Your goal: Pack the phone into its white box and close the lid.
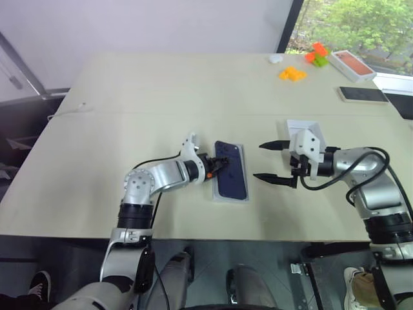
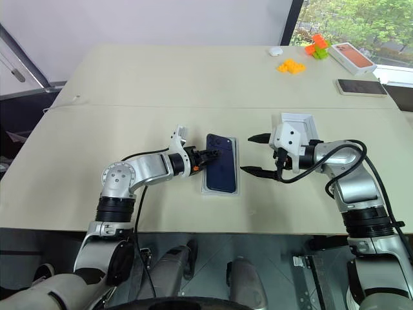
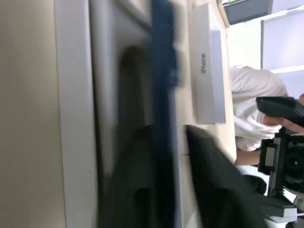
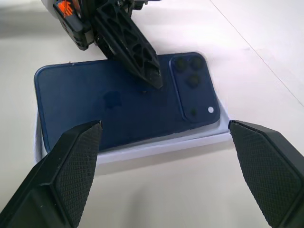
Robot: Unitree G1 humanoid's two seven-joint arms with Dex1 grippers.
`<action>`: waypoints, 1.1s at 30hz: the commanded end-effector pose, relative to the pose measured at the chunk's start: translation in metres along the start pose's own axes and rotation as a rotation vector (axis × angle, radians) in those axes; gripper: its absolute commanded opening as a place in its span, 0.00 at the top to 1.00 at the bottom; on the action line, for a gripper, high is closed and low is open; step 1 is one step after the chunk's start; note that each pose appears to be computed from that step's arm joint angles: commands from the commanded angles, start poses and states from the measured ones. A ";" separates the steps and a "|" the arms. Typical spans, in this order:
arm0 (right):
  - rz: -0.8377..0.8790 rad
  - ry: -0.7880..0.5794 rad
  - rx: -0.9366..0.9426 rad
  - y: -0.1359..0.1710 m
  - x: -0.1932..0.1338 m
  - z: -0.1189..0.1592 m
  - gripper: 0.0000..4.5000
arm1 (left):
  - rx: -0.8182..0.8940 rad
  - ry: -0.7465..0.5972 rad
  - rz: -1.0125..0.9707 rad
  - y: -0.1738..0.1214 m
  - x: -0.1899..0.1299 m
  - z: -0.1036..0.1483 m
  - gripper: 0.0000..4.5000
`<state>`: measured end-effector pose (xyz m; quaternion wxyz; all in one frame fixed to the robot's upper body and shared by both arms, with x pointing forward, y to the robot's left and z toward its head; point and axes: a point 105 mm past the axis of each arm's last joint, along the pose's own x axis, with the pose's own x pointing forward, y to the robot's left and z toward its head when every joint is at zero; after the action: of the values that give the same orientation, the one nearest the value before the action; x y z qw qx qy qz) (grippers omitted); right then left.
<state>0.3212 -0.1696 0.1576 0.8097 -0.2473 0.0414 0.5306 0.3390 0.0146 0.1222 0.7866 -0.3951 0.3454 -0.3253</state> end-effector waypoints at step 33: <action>-0.002 -0.040 -0.040 -0.009 0.013 0.011 0.00 | 0.322 0.040 -0.044 -0.035 -0.050 0.011 0.00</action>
<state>0.3306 -0.1594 0.1532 0.8079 -0.2419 0.0371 0.5361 0.3186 0.0439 0.1615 0.8290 -0.2723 0.3075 -0.3797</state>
